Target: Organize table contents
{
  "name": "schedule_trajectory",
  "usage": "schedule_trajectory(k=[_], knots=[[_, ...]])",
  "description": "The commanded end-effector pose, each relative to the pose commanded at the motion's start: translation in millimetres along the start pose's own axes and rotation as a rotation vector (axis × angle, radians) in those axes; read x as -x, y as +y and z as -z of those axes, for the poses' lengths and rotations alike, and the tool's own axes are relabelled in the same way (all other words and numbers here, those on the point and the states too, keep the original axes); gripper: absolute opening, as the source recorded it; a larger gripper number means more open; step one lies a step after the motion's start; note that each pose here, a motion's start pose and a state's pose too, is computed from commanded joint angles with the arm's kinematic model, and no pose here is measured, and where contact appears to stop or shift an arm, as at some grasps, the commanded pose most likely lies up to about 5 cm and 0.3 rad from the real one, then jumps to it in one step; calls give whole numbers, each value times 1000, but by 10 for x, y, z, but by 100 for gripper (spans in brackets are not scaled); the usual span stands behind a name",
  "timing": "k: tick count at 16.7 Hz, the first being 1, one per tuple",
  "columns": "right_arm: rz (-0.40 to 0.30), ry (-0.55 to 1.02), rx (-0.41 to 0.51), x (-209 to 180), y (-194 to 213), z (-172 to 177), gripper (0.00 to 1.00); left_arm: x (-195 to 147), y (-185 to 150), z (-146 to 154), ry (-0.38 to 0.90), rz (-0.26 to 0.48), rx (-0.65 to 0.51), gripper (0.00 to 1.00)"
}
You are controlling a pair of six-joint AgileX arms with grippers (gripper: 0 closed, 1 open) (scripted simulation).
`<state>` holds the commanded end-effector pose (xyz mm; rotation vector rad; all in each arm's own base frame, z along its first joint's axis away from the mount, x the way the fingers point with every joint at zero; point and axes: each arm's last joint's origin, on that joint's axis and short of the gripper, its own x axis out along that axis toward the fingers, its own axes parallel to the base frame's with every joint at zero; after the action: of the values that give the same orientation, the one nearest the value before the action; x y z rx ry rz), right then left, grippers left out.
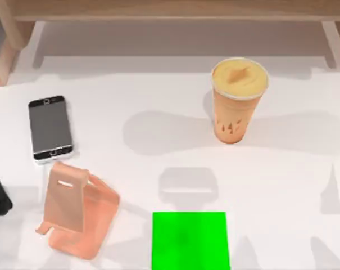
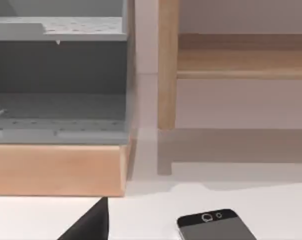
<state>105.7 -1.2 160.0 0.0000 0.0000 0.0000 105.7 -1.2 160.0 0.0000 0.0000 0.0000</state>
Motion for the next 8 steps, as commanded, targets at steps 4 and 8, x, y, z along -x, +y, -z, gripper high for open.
schedule_trajectory(k=[4,8], knots=[[0,0,0,0,0,0,100,-2,5,-50,31,-4,-16,100],[0,0,0,0,0,0,100,-64,27,-276,217,-11,-92,100]])
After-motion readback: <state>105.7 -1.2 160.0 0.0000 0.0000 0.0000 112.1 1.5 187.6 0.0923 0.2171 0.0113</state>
